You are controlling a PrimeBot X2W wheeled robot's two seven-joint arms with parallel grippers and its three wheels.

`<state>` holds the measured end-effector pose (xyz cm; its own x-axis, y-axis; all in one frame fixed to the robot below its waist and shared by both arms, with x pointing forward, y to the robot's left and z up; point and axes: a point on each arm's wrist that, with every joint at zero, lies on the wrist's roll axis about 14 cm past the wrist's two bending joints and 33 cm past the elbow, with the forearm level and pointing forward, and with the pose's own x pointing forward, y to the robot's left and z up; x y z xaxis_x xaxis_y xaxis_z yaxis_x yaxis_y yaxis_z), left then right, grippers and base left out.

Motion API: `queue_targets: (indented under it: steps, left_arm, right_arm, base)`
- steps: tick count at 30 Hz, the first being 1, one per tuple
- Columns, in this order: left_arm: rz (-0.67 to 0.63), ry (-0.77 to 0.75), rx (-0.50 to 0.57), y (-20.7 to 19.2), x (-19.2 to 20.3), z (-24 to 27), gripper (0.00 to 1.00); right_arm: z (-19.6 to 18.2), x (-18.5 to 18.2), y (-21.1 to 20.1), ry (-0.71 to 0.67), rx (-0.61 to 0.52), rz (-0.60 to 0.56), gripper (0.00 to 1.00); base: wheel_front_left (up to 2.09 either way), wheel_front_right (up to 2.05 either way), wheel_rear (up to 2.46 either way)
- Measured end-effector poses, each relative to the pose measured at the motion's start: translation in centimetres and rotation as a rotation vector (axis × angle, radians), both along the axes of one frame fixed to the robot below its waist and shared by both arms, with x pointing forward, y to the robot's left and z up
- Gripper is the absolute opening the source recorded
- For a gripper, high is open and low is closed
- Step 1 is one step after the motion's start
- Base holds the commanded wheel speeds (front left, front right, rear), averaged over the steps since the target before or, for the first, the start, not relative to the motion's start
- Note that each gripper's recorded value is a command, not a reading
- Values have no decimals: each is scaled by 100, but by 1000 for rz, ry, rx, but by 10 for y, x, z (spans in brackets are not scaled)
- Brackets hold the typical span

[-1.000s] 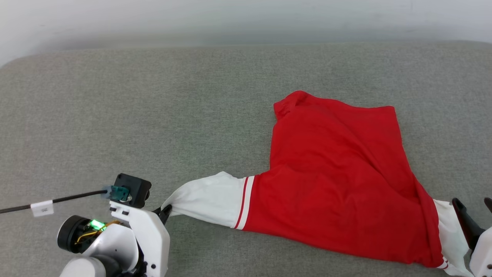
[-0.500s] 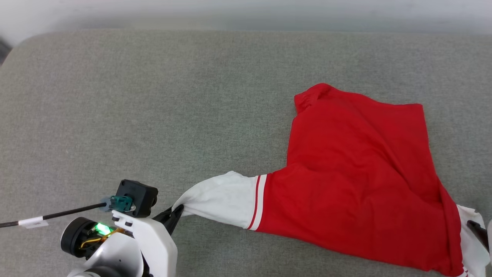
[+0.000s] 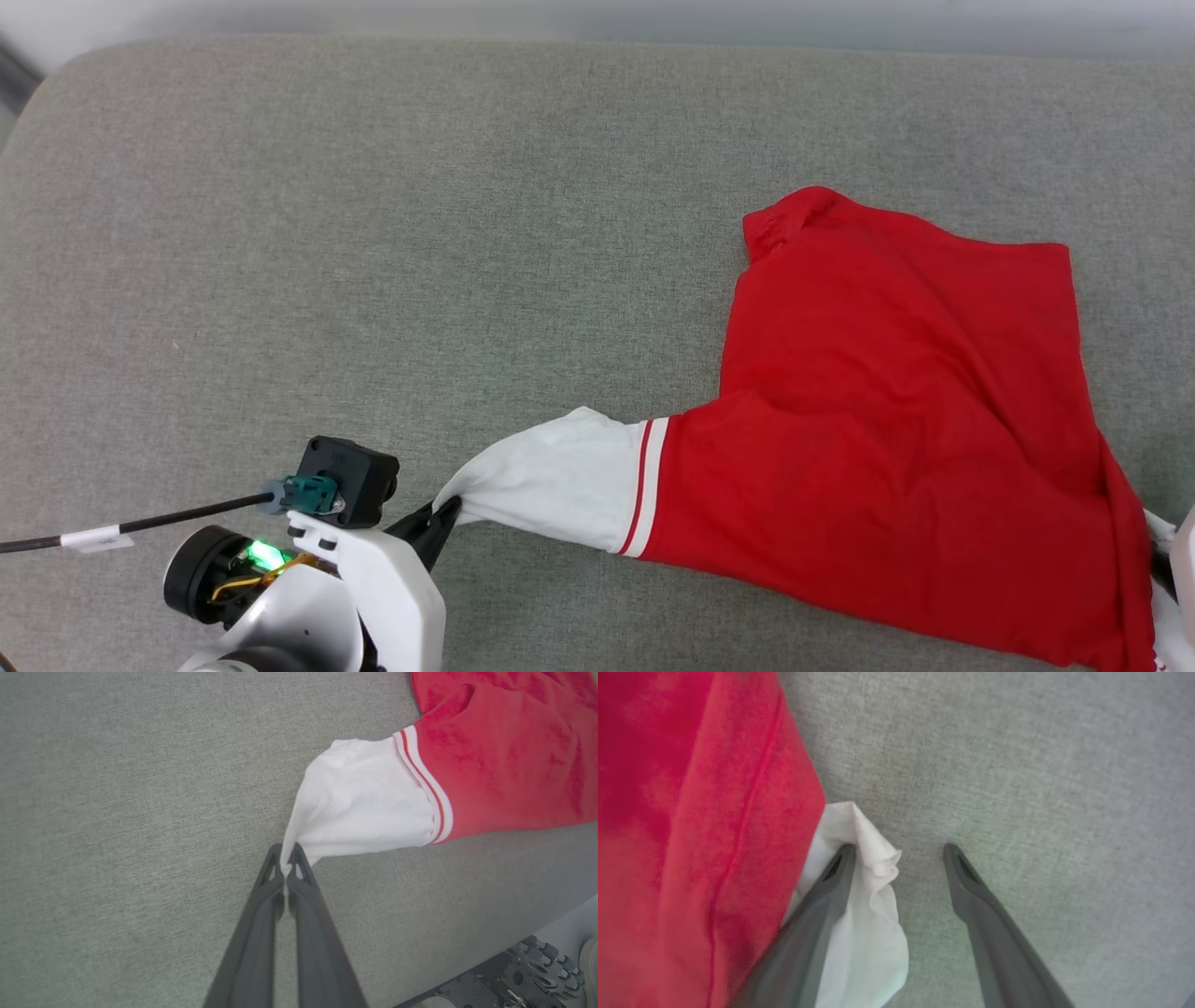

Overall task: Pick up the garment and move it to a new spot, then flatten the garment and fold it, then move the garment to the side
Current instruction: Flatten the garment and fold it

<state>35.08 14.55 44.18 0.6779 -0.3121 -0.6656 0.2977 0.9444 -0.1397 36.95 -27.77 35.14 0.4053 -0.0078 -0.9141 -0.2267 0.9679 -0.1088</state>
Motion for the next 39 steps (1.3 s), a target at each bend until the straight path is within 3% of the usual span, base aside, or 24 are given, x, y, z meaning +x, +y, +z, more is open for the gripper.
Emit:
queue_targets:
  steps: [1, 2, 15, 25, 39]
  left_arm:
    - [1, 1, 0, 0, 0, 0, 0]
    - [2, 2, 1, 1, 0, -1, 0]
    - [16, -136, -19, 9, -4, 41, 0]
    - [8, -393, -31, 21, 4, 124, 0]
    - [10, -895, -19, 39, 35, 284, 0]
  right_arm:
    - [-2, 0, 1, 0, 7, 0, 21]
    - [-3, 0, 1, -3, 10, 2, 0]
    - [35, -34, -20, -42, 66, -77, 0]
    - [156, -19, -30, -346, 147, -128, 0]
    - [325, 24, 2, -817, 294, -52, 0]
  base:
    - [0, 0, 0]
    - [0, 0, 0]
    - [0, 0, 0]
    - [0, 0, 0]
    - [0, 0, 0]
